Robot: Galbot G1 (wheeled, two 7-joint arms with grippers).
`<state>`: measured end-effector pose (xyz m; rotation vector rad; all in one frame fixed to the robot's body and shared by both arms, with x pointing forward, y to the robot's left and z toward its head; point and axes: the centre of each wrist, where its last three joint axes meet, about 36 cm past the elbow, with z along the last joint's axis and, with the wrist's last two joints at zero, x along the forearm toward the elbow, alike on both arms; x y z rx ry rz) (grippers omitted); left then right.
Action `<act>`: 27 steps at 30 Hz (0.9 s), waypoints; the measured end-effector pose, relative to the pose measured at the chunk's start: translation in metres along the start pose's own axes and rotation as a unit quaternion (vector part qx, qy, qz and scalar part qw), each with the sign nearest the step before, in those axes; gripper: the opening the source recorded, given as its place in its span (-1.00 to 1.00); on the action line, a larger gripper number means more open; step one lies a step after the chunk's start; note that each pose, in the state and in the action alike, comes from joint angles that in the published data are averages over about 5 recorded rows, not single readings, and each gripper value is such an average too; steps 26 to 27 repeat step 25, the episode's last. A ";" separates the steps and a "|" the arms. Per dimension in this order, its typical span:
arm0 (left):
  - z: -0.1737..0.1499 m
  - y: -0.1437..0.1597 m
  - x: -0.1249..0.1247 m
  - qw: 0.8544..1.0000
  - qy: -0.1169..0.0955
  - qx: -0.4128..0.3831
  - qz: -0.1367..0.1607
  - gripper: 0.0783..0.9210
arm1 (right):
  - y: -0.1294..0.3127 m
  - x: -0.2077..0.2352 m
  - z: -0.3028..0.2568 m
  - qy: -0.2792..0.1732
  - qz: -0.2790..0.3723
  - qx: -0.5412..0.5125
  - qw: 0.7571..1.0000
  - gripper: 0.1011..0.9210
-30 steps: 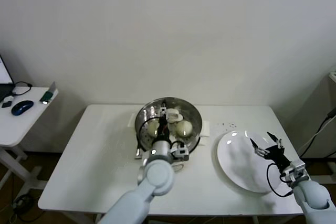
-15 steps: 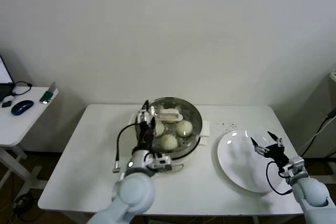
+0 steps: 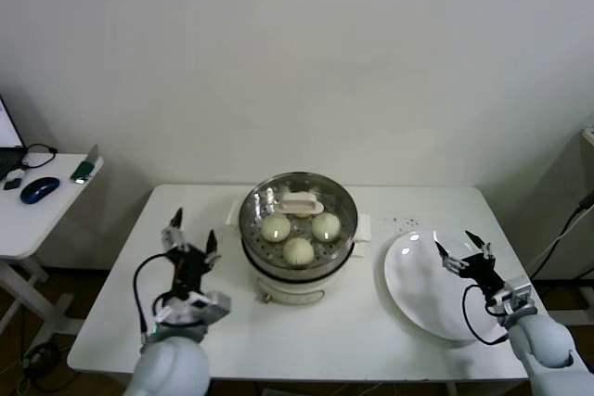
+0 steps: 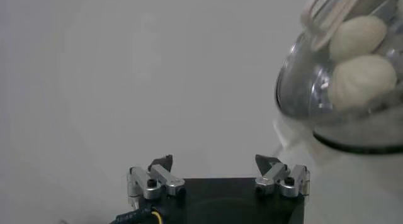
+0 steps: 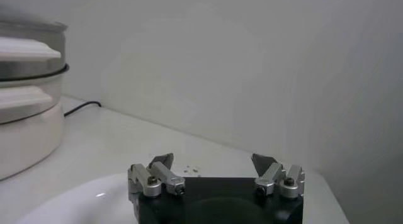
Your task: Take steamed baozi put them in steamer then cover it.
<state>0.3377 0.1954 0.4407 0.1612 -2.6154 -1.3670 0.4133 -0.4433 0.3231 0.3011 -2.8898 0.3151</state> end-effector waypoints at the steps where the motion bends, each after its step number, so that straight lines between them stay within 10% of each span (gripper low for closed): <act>1: 0.010 0.002 -0.002 1.000 0.002 0.020 0.005 0.77 | 0.001 0.000 0.000 -0.002 0.000 -0.001 1.000 0.76; 15: 0.146 0.004 -0.006 0.953 -0.021 0.301 0.009 0.77 | 0.028 0.015 0.004 -0.024 -0.003 -0.015 1.000 0.76; 27: 0.181 0.000 0.006 0.933 -0.032 0.359 -0.006 0.77 | 0.042 0.024 0.007 -0.029 -0.002 -0.028 0.999 0.76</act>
